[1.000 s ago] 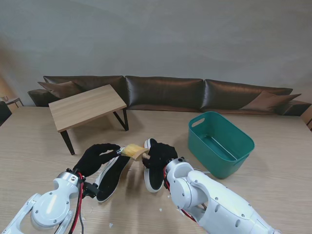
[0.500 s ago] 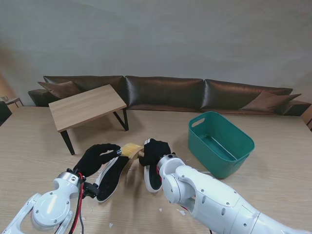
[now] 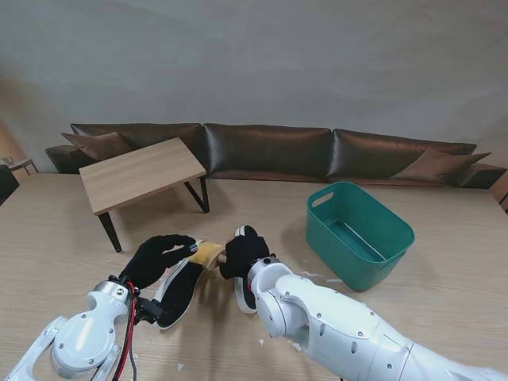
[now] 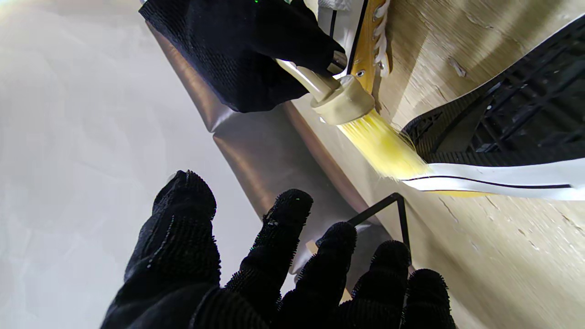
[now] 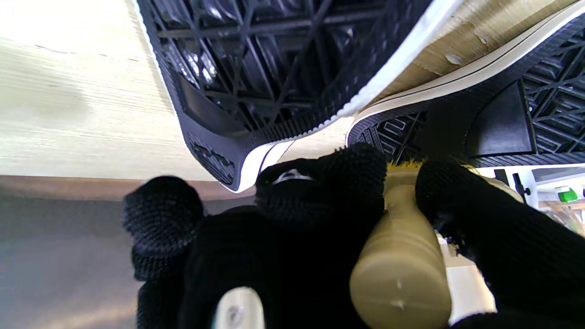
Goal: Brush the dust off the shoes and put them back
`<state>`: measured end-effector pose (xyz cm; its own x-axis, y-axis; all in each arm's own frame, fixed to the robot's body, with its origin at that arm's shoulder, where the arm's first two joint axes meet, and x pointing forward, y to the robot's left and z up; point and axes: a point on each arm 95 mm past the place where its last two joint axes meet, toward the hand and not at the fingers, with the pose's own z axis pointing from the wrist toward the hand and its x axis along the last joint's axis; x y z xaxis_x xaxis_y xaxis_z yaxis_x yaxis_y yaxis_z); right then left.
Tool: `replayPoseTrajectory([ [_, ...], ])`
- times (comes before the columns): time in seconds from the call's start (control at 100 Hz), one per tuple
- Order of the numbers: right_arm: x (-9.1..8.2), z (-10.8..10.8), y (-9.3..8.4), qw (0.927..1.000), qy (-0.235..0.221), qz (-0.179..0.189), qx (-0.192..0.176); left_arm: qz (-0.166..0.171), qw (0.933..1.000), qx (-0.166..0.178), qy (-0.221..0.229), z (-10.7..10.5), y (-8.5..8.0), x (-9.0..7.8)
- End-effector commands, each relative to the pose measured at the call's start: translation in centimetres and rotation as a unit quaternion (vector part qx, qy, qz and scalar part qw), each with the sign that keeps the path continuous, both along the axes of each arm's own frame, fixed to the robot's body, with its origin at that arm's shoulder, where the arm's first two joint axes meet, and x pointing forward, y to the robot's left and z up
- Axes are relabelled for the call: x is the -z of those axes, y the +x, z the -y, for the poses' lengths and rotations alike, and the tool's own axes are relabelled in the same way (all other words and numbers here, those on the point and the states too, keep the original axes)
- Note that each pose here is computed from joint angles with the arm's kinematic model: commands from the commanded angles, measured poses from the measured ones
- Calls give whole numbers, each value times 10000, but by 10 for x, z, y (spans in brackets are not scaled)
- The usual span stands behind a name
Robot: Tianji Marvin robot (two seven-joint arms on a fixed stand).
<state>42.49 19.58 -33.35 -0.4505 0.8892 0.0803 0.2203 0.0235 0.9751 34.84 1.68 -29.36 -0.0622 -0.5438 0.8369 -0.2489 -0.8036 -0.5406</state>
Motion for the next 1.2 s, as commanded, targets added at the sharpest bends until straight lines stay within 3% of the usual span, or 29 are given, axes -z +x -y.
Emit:
replayPoseTrajectory([
  [0.0, 6, -4, -5, 9999, -32, -118, -86, -68, 9999, 78, -14, 3, -2, 0],
  [0.4, 11, -4, -22, 9994, 105, -176, -294, -149, 9999, 56, 32, 3, -3, 0],
  [1.19, 22, -2, -73, 9947, 436, -373, -848, -108, 9999, 29, -50, 6, -1, 2],
])
